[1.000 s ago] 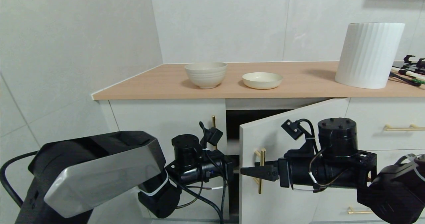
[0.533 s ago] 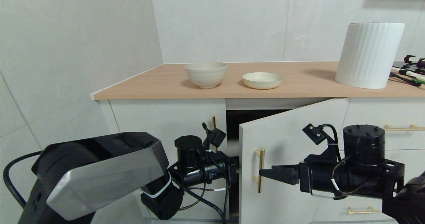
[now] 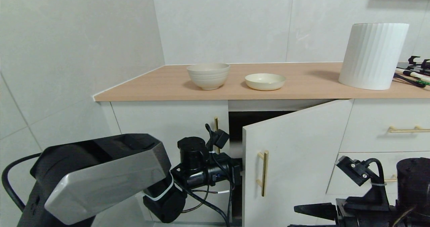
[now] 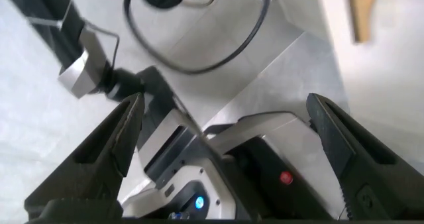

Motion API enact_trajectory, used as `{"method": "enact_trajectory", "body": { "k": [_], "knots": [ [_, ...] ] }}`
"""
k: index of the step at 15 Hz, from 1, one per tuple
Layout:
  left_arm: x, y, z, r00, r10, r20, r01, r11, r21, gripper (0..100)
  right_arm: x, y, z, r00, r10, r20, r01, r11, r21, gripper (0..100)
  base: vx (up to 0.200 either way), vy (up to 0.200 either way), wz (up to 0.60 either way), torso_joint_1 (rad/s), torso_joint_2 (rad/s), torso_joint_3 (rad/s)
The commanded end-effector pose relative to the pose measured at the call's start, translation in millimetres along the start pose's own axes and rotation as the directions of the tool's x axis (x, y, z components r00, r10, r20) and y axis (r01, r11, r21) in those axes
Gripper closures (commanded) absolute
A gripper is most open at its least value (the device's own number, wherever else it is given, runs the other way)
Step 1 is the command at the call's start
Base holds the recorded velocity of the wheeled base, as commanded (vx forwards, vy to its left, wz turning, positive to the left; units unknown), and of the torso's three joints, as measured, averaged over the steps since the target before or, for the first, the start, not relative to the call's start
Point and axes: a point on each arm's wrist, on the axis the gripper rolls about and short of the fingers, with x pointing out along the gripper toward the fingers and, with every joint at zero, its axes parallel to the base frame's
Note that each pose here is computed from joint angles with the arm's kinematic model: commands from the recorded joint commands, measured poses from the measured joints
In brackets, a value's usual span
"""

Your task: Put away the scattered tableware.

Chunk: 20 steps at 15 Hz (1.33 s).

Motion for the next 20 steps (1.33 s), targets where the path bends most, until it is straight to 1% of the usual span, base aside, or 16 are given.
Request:
{"method": "enact_trajectory", "body": {
  "k": [1, 3, 4, 6, 8, 10, 12, 13, 15, 16, 19, 20],
  "knots": [
    [4, -5.6, 5.7, 1.0, -0.017, 0.013, 0.017, 1.0, 0.008, 100, -3, 2, -3, 1.0, 0.006, -0.006, -0.006, 1.0, -0.002, 0, -0.2, 0.0, 0.0, -0.002, 0.0, 0.007],
    [9, -10.3, 6.4, 1.0, -0.03, 0.005, 0.03, 1.0, 0.007, 100, -2, 2, -5, 1.0, 0.003, -0.012, -0.003, 1.0, 0.002, 0, -0.2, 0.0, 0.0, 0.01, 0.01, 0.002],
    [12, -10.7, 6.6, 1.0, -0.031, -0.004, 0.031, 1.0, 0.003, 100, -2, 2, -5, 1.0, 0.006, -0.011, -0.006, 1.0, -0.002, 0, -0.2, 0.0, 0.0, 0.002, 0.0, 0.007],
    [15, -9.9, 7.2, 0.999, -0.03, -0.01, 0.03, 1.0, -0.001, 100, -2, 4, -6, 1.0, 0.013, -0.017, -0.013, 1.0, -0.006, 0, 0.0, 0.0, 0.0, 0.0, 0.0, 0.0],
    [22, -7.3, 10.4, 0.999, -0.024, -0.029, 0.024, 1.0, -0.014, 100, -3, 5, -6, 1.0, 0.013, -0.016, -0.013, 1.0, -0.007, 0, 0.0, 0.0, 0.0, 0.0, 0.0, 0.0],
    [29, -6.5, 17.1, 0.999, -0.021, -0.038, 0.02, 1.0, -0.02, 100, -3, 5, -6, 1.0, 0.013, -0.014, -0.013, 1.0, -0.008, 0, 0.0, 0.0, 0.0, 0.0, 0.0, 0.0],
    [31, -7.7, 20.6, 0.999, -0.022, -0.044, 0.02, 1.0, -0.023, 100, -4, 5, -7, 1.0, 0.013, -0.016, -0.013, 1.0, -0.007, 0, 0.0, 0.0, 0.0, 0.0, 0.0, 0.0],
    [33, -9.2, 21.0, 0.998, -0.019, -0.056, 0.017, 0.999, -0.03, 100, -4, 5, -7, 1.0, 0.013, -0.016, -0.013, 1.0, -0.007, 0, 0.0, 0.0, 0.0, 0.0, 0.0, 0.0],
    [35, -9.1, 25.3, 0.999, 0.015, -0.05, -0.017, 0.999, -0.033, 100, -4, 5, -7, 1.0, 0.013, -0.016, -0.013, 1.0, -0.007, 0, -0.2, 0.0, 0.0, 0.002, 0.0, 0.002],
    [35, -9.8, 28.4, 0.999, 0.018, -0.048, -0.019, 0.999, -0.032, 100, -4, 5, -7, 1.0, 0.014, -0.015, -0.014, 1.0, -0.008, 0, -0.2, 0.0, 0.0, 0.007, 0.0, -0.007],
    [40, -13.3, 34.8, 0.998, 0.012, -0.054, -0.014, 0.999, -0.032, 100, -4, 5, -6, 1.0, 0.012, -0.011, -0.013, 1.0, -0.009, 0, 0.0, 0.0, 0.0, 0.0, 0.0, 0.0],
    [43, -14.3, 35.5, 0.998, 0.01, -0.063, -0.013, 0.999, -0.036, 100, -4, 6, -6, 1.0, 0.015, -0.01, -0.015, 1.0, -0.012, 0, 0.0, 0.0, 0.0, 0.0, 0.0, 0.0]
  ]
}}
